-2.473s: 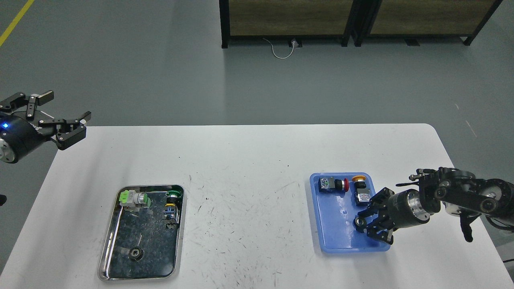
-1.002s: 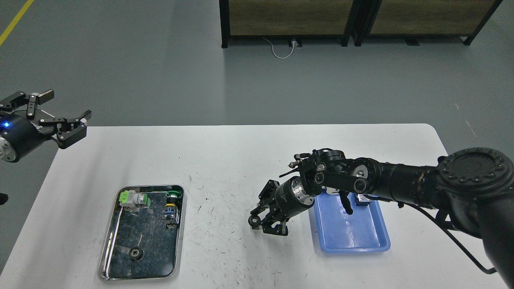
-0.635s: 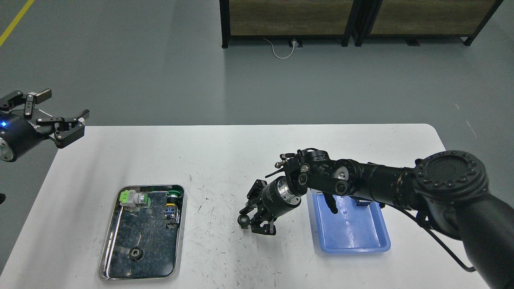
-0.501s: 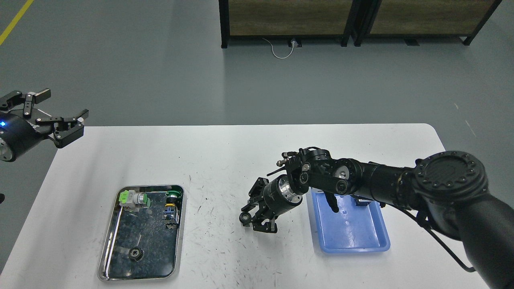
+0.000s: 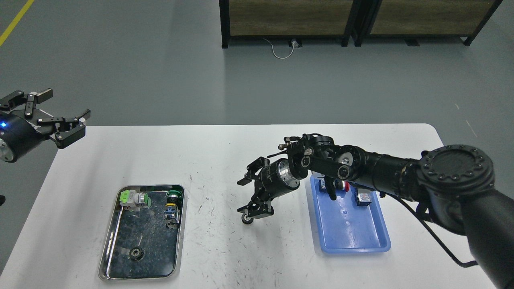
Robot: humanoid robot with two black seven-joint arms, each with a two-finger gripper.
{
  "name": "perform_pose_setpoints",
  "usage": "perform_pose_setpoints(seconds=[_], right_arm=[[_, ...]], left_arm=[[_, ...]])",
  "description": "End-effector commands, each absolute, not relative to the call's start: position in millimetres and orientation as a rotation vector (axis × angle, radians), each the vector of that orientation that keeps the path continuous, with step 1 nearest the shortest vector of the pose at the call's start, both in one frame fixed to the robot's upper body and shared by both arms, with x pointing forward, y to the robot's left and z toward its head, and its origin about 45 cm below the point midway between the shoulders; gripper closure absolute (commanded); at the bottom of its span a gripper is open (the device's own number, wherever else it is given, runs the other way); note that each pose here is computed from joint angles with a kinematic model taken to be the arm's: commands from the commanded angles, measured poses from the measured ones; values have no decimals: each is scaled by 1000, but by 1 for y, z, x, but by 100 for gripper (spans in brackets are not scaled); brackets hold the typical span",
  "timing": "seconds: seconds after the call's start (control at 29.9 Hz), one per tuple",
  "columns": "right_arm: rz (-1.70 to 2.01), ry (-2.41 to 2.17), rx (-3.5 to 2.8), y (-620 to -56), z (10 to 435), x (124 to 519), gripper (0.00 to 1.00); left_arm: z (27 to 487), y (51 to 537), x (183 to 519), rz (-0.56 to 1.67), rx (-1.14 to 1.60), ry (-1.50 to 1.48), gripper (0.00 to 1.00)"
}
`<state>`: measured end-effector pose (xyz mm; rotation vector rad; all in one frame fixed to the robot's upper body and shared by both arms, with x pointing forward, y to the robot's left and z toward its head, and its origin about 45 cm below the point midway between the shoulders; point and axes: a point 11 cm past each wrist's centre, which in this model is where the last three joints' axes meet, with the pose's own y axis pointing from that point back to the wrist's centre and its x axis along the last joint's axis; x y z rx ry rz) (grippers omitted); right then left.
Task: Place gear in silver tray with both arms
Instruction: 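Retract the right gripper and bring the left gripper forward, then grasp the second gear on the table with the left gripper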
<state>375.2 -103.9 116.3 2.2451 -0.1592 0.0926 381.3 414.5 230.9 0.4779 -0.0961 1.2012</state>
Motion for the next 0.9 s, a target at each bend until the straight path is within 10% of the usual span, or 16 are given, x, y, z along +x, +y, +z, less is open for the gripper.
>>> perform_pose_setpoints(seconds=[0.0,0.43,0.87], right_arm=[[88,-346,2253,-150,149,411,21],[66,-939,2204,-326,244,462,19],[69,-1061,2149,-360,259,468,19]], left_arm=[[226,401,380,1165,463,-89,2],[153,259,343,793,417,-17,2],[81,160,282,597,421,59,2]])
